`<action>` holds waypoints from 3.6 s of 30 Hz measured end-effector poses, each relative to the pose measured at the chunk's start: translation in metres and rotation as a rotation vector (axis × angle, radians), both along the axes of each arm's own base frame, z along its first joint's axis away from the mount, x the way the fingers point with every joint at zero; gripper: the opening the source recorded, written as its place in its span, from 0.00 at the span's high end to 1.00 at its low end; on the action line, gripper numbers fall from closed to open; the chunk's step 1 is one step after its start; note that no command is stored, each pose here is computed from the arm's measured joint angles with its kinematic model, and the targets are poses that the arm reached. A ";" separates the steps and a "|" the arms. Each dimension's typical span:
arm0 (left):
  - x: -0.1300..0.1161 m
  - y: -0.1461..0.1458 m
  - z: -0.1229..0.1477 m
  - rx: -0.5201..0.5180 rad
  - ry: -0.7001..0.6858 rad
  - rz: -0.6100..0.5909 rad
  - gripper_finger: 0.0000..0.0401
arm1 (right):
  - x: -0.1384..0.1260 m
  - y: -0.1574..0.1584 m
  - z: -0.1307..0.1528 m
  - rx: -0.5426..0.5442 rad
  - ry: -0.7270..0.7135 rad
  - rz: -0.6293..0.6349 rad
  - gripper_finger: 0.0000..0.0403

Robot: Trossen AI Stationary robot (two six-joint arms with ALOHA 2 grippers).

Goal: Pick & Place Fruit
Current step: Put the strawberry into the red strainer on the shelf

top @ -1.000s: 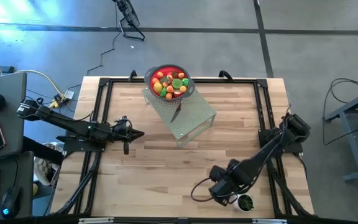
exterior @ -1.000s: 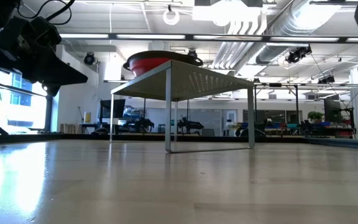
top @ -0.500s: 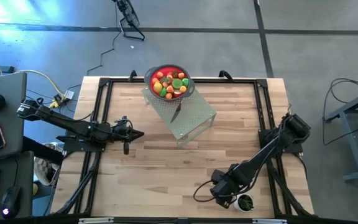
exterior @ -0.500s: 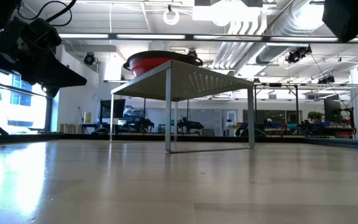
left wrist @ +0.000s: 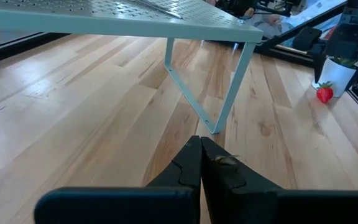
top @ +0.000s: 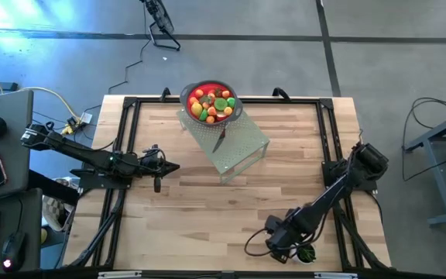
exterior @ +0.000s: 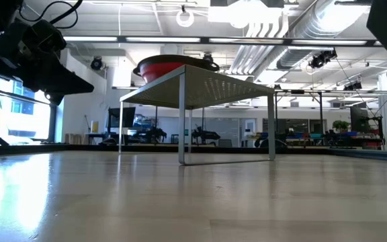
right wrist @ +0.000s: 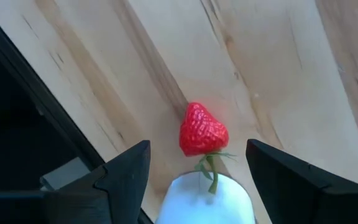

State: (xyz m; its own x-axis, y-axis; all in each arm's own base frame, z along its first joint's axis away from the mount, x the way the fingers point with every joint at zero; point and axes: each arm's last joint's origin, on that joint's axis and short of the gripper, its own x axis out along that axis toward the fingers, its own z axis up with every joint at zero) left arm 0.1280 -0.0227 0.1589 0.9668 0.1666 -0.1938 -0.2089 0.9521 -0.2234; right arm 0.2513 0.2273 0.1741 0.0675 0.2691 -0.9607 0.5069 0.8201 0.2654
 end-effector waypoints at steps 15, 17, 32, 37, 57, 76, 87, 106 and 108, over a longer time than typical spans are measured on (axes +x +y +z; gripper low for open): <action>0.000 0.000 0.000 -0.002 0.004 0.001 1.00 | 0.002 0.009 -0.026 -0.025 0.062 -0.011 0.36; 0.000 0.000 0.000 -0.002 0.004 0.001 1.00 | 0.001 0.010 -0.027 -0.026 0.064 -0.007 0.36; 0.000 0.000 0.000 -0.002 0.004 0.001 1.00 | 0.002 0.015 -0.034 -0.049 0.035 -0.015 0.36; 0.000 0.000 0.000 -0.002 0.003 0.001 1.00 | 0.002 0.016 -0.036 -0.053 0.035 -0.021 0.36; 0.000 0.000 0.000 -0.002 0.004 0.001 1.00 | 0.001 0.015 -0.038 -0.063 0.047 -0.021 0.56; 0.000 0.000 0.000 -0.002 0.003 0.001 1.00 | 0.001 0.015 -0.039 -0.071 0.050 -0.021 0.63; 0.000 0.000 0.000 -0.002 0.004 0.001 1.00 | 0.001 0.015 -0.039 -0.084 0.038 -0.023 0.62; 0.000 0.000 0.000 -0.002 0.004 0.001 1.00 | 0.004 -0.004 0.015 -0.109 -0.205 -0.087 0.64; 0.000 0.000 0.000 -0.002 0.004 0.001 1.00 | 0.004 -0.010 0.028 -0.112 -0.264 -0.095 0.64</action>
